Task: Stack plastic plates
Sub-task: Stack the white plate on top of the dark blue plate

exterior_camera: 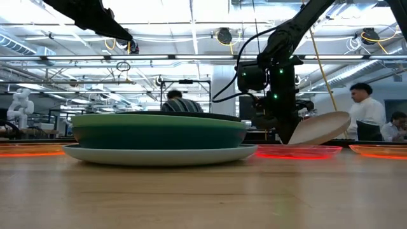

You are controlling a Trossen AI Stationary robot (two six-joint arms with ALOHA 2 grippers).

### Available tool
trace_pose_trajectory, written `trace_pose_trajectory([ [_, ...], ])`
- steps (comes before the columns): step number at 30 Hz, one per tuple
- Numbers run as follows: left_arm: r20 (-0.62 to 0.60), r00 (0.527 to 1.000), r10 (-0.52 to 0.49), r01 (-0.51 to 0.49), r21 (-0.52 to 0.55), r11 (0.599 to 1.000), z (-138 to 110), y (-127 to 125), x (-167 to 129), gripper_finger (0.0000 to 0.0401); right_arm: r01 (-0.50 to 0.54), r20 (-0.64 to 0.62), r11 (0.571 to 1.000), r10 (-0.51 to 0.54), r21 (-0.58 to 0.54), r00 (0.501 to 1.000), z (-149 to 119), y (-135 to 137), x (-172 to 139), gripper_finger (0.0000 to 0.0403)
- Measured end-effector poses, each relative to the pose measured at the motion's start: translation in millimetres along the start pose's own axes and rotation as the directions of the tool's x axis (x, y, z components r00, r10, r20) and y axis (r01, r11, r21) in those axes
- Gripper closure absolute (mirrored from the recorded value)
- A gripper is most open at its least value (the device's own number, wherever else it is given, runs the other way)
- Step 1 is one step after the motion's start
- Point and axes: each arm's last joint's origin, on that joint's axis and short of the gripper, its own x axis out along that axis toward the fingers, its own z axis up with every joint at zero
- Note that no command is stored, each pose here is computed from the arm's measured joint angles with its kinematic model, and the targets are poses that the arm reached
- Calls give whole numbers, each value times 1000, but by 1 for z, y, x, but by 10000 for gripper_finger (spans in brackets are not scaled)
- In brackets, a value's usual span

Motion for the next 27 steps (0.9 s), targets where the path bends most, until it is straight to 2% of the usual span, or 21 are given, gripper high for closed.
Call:
trace_pose_trajectory([
  [16,1,1000,0,0,0,1000,0,0,0,244,-69,90,997,72,-27,993,3,14,-5,402],
  [23,1,1000,0,0,1,1000,0,0,0,244,-61,83,998,63,-33,995,2,11,-10,402],
  [27,2,1000,0,0,1,1000,0,0,0,244,-3,90,1000,4,-20,996,10,7,-25,402],
])
